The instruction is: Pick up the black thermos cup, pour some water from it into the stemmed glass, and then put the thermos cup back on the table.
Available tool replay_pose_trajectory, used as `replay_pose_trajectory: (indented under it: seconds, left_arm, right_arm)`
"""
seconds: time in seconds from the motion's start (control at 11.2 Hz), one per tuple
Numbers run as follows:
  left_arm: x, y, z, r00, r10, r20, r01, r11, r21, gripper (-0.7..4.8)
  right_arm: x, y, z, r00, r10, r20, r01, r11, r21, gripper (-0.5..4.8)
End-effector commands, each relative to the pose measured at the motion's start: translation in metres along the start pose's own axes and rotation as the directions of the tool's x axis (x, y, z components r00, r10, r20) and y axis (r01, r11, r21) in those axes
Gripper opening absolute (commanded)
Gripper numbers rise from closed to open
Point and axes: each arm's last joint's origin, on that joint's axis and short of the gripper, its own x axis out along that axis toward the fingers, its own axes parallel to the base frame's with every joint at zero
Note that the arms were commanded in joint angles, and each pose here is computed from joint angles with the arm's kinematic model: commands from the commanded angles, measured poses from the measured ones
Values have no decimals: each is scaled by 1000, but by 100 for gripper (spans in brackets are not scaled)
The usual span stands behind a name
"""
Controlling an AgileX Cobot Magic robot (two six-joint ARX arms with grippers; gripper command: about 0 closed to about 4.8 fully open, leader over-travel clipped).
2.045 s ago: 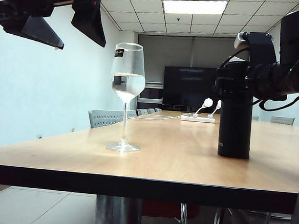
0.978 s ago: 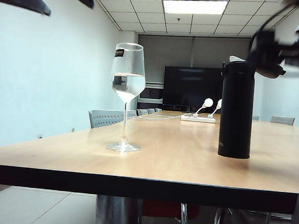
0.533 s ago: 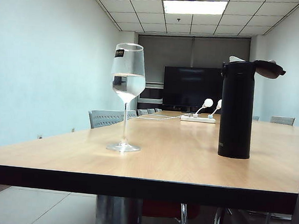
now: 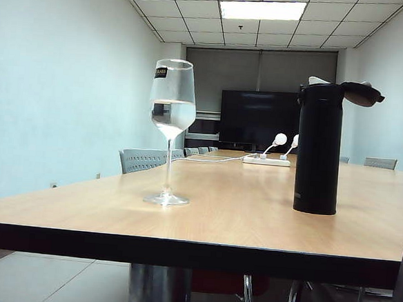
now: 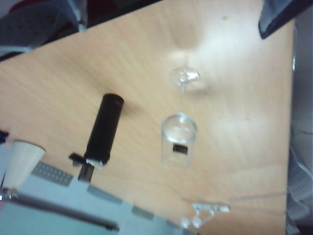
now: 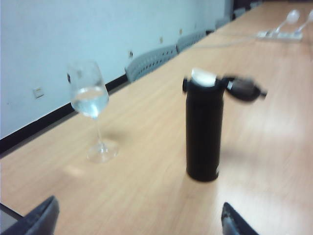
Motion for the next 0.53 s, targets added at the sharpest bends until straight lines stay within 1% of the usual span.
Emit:
replay_pose_trajectory:
  seconds: [0.09,0.18,0.27,0.36,0.44,0.53]
  left_arm:
    - [46,0,-47,999,-12,-49,8,996,-87,454]
    - [52,0,-57,999,-11,-53,6,995,-103,430]
    - [70,1,-85,998,-7,-63,0,994,-105,204]
    - [74,1,-93,998,-6,-70,-1,995,-105,110]
    - [92,3,-149,986,-20,-165,12,999,-51,-6]
    - [92,3,-150,987,-35,-156,28,998,-52,-5]
  right_arm:
    - [31,-11,-43,999,-29,-18,30,997,68,417]
    - [34,-13,-49,999,-34,-26,36,997,69,416]
    - [43,-16,-64,1000,-30,0,29,991,130,188]
    - [45,-17,-67,999,-30,13,28,990,136,103]
    - [56,-26,-115,988,-112,-107,124,985,118,-5]
    - [57,-26,-115,988,-105,-109,114,991,73,-5]
